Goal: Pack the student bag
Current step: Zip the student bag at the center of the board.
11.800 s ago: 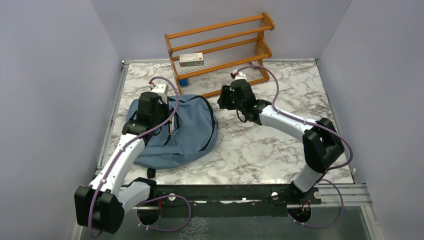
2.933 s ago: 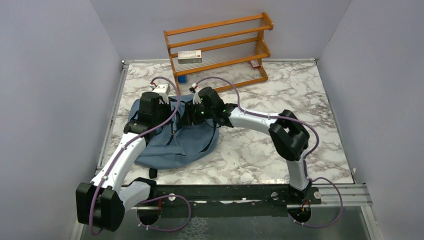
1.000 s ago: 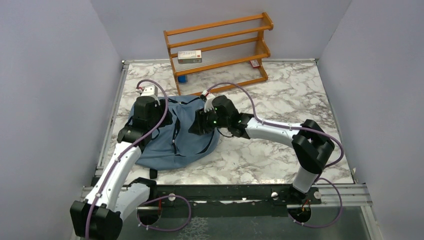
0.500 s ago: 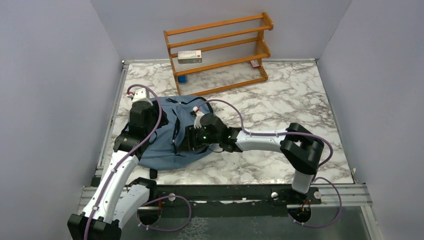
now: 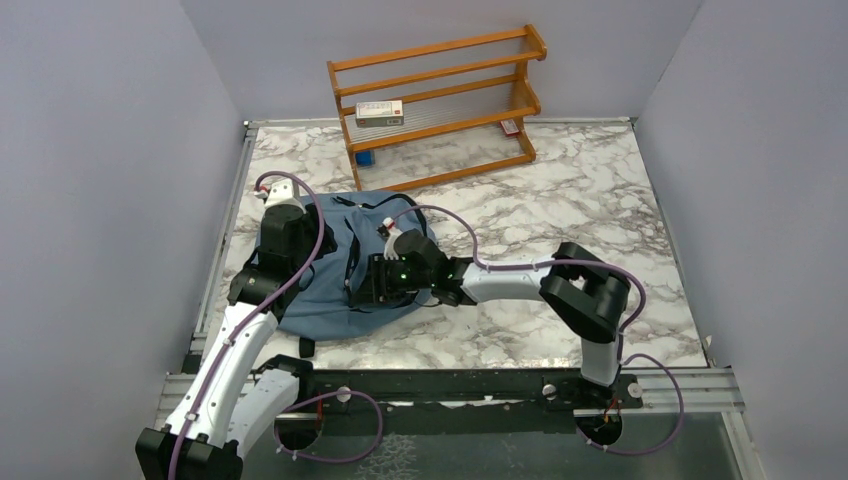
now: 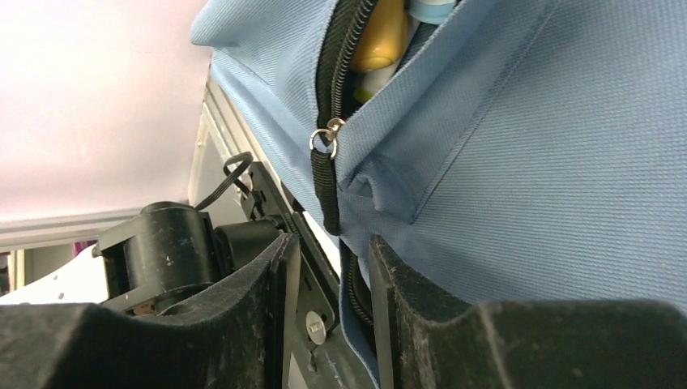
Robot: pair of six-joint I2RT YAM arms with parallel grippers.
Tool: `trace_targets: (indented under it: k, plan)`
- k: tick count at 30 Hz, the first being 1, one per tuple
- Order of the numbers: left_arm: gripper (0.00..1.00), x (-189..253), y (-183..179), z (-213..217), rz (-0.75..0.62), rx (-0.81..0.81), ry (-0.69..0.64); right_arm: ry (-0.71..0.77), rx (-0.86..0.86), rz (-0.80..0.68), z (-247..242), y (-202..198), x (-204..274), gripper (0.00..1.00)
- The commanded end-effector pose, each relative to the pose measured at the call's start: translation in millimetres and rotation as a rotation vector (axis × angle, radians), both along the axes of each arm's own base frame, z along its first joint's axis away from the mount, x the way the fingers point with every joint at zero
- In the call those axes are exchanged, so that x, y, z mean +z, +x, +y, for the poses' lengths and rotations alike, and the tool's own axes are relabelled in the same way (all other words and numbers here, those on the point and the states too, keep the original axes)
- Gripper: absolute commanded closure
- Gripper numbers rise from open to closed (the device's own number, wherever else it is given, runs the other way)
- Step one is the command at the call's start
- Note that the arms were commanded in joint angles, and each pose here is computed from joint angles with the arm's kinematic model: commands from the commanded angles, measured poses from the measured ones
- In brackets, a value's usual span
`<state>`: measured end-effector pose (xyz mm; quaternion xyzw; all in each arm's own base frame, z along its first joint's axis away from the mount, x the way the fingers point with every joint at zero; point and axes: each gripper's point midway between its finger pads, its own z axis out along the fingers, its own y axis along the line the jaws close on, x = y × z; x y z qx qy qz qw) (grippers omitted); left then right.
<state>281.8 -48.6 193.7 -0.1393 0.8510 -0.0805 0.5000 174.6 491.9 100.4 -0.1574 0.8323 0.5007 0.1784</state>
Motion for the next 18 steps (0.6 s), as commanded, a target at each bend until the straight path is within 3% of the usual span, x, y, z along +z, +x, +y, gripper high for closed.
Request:
trace_targets:
  k: [1,18]
  plan:
    - [0.43,4.8,1.7,-1.0,-0.033,-0.005,0.001,0.072,0.028,-0.002,16.6,-3.1,16.5,0.60]
    - [0.43,2.2,0.1,-2.9,-0.032,-0.019,-0.002,0.057,0.038,0.029,31.7,-0.7,-1.1,0.64]
